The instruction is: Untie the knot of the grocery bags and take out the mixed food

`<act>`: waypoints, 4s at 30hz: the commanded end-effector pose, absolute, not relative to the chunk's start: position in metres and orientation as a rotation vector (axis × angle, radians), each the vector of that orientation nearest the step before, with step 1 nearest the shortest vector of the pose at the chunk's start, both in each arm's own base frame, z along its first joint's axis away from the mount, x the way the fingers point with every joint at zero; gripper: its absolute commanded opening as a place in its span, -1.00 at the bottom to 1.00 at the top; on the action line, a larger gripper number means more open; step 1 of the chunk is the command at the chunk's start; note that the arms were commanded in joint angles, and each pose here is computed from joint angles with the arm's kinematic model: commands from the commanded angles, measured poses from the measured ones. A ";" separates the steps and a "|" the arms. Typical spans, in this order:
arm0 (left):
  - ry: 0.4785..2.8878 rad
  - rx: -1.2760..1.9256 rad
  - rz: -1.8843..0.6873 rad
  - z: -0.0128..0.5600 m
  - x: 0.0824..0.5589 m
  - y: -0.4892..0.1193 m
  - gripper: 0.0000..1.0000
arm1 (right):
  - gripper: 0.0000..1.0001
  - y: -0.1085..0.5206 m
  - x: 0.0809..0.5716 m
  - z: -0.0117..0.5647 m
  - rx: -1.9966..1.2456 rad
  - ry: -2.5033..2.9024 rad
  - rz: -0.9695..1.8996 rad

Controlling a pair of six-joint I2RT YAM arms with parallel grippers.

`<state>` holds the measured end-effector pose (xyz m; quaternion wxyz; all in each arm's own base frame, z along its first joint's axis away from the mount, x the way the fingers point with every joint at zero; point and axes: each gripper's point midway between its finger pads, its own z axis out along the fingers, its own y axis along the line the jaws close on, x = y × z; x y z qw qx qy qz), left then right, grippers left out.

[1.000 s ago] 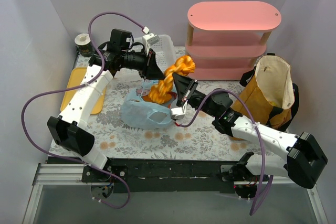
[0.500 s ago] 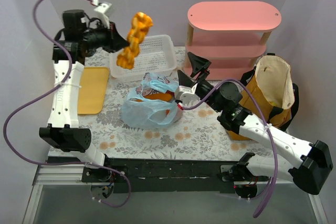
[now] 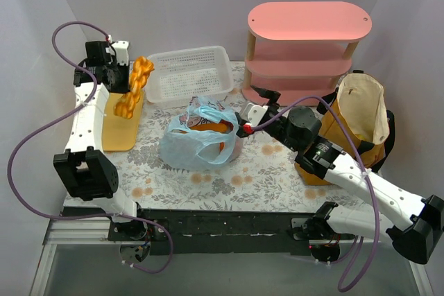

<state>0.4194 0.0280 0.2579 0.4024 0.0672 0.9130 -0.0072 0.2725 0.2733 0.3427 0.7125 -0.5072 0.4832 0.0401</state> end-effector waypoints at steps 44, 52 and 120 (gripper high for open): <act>2.490 -0.167 0.522 0.084 0.437 0.222 -1.00 | 0.82 0.301 0.310 0.290 -1.419 1.202 -0.033; 2.511 -0.254 0.528 0.064 0.431 0.225 -1.00 | 0.81 0.305 0.312 0.291 -1.450 1.191 -0.043; 1.980 1.159 -0.759 0.271 0.235 -0.206 0.96 | -0.37 0.408 0.234 0.278 -1.141 1.519 0.929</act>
